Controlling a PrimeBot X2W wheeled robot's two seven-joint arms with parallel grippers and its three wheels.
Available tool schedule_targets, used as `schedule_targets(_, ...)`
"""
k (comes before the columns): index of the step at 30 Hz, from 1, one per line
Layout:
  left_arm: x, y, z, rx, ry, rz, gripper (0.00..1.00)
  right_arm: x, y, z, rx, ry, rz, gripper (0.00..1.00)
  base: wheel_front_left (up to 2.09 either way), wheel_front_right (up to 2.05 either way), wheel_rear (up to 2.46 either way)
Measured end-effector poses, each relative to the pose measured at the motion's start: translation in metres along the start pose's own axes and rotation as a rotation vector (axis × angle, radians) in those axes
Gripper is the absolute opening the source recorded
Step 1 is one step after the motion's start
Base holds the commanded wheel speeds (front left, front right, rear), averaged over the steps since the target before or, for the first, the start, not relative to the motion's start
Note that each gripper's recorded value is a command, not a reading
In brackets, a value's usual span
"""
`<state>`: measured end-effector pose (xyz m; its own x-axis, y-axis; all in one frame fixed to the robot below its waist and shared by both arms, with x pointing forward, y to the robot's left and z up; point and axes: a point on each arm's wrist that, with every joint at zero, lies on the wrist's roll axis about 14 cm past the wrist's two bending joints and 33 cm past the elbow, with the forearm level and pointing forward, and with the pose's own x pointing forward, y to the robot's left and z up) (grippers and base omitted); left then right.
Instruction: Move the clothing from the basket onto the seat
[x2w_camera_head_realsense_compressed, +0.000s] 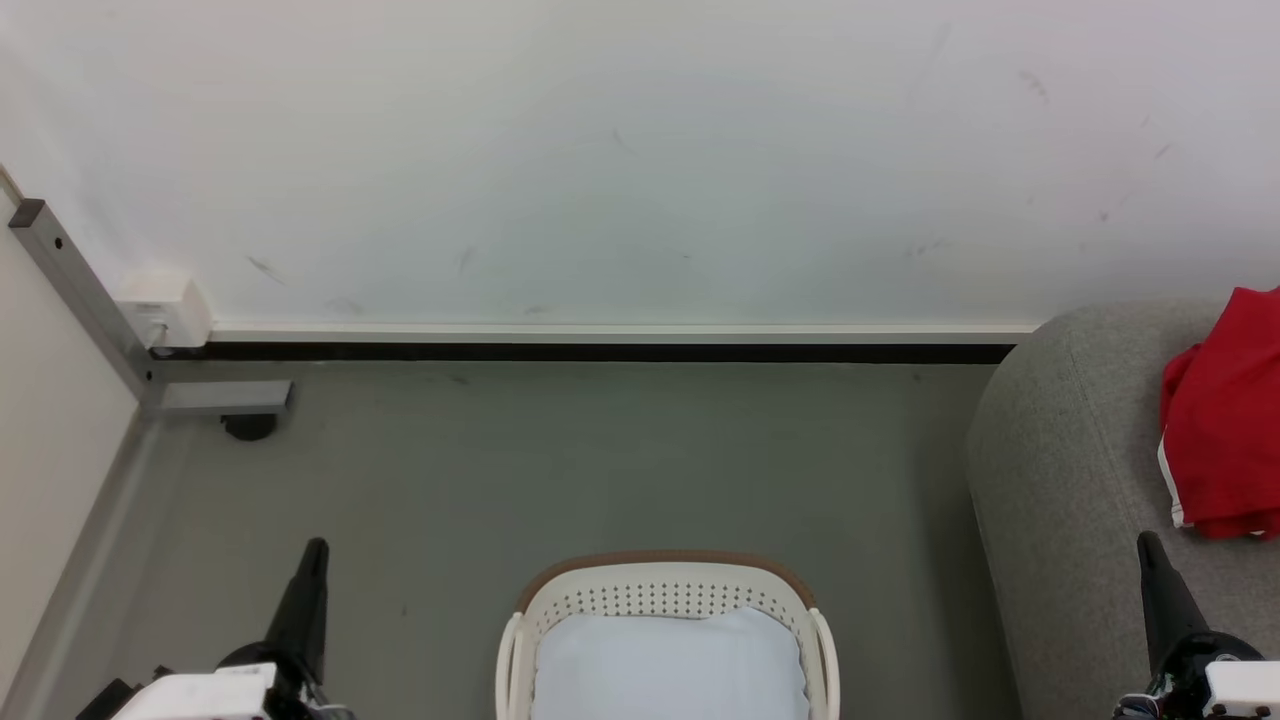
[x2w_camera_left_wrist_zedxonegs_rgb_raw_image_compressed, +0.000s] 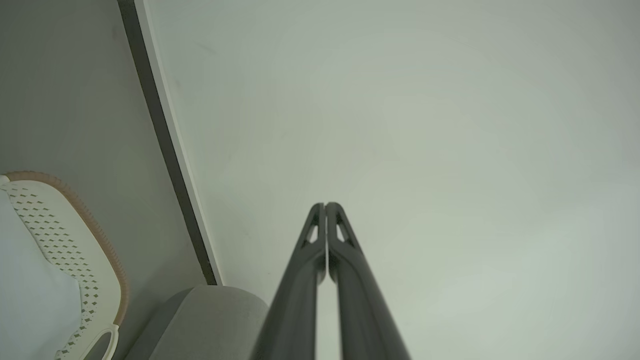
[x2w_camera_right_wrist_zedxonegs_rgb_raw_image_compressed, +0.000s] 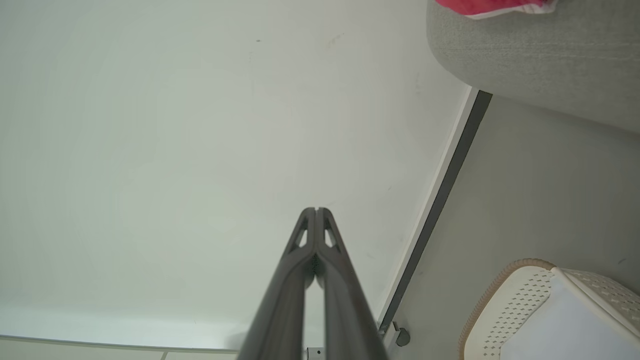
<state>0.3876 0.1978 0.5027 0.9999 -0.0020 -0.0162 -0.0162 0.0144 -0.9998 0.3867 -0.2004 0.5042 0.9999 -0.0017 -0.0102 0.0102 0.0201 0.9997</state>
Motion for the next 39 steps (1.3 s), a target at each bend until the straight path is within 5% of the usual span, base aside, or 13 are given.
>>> schedule_targets(39,0.0002,-0.0010,0.0008,-0.016,-0.001,-0.004,0.00,0.0006,0.0004,-0.0005,0.023,0.003,0.003,0.00,0.00,0.00,0.00)
